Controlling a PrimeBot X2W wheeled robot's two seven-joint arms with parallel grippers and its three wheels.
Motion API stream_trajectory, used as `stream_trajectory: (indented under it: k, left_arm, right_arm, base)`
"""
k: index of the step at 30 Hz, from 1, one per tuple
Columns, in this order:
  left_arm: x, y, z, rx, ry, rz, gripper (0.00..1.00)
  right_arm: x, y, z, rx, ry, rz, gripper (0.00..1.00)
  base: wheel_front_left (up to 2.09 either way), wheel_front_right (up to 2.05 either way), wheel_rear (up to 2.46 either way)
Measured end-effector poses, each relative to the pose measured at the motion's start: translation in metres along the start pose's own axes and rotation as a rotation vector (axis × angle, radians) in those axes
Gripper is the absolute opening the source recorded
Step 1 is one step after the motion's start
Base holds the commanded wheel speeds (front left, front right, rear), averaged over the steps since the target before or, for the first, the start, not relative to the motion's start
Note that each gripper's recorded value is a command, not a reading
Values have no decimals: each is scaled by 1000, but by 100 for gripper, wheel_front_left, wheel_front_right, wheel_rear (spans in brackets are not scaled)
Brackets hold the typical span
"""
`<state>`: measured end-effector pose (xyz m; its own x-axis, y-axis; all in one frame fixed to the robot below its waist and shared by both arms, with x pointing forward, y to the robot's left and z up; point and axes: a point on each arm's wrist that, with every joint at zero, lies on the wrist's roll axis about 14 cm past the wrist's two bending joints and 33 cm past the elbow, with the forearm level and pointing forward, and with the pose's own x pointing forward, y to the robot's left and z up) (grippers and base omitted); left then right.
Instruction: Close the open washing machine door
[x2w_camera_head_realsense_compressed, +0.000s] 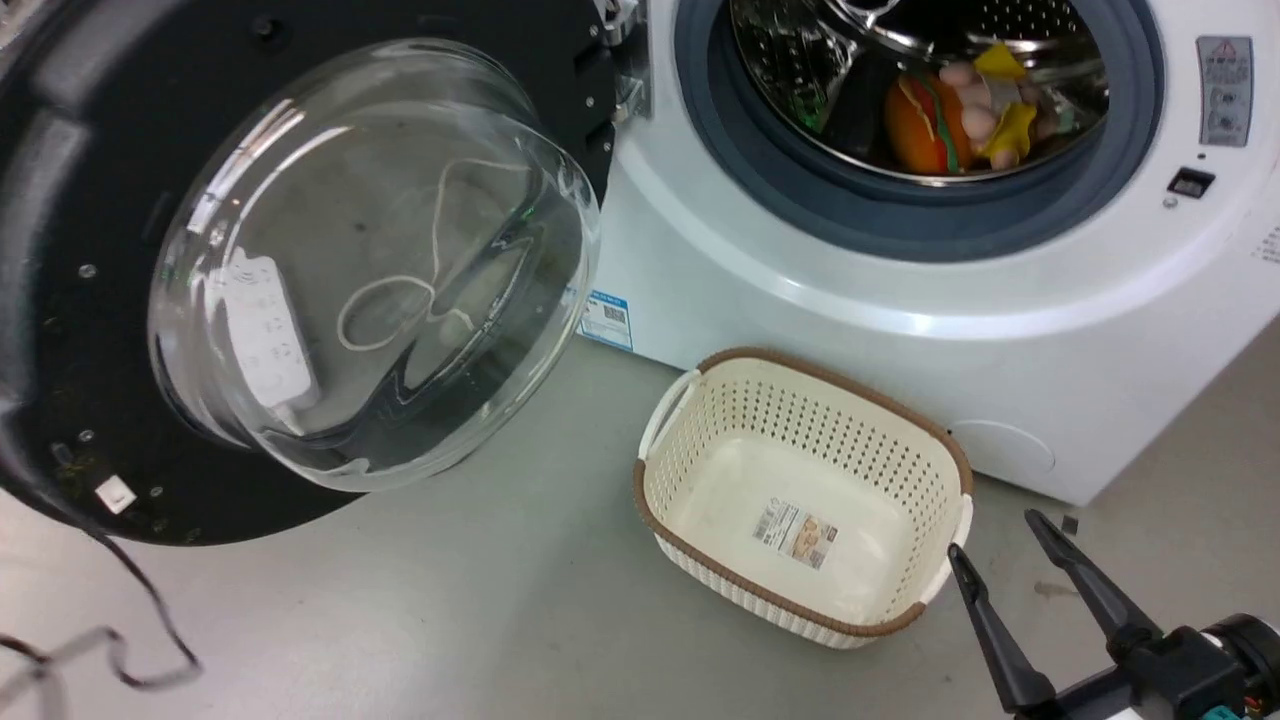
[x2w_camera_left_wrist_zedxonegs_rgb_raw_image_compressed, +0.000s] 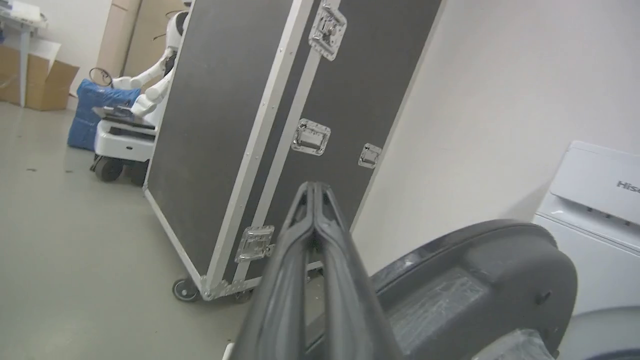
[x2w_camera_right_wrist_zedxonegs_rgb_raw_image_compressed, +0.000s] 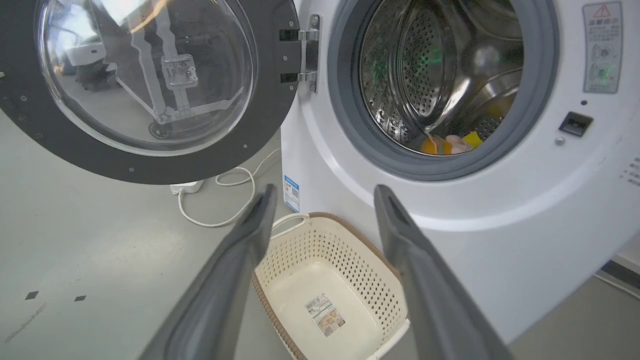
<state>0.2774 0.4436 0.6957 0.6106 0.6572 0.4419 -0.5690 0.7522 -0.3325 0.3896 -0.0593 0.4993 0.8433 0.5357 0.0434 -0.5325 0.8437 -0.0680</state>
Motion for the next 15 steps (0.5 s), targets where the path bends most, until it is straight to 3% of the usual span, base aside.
stream_trajectory:
  k: [5,11,15]
  left_arm:
    - [30,29,-29,-64,204,110,0]
    - [30,37,-91,-376,529,235,0]
    - [22,24,-112,-541,700,216,0]
  right_arm:
    - [2,-5,-5,3,5,3,100]
    - [4,-5,-11,11,9,21,100]
    - [6,-8,-11,16,2,24,100]
  base:
    - [0,0,0]
    - [0,0,0]
    - [0,0,0]
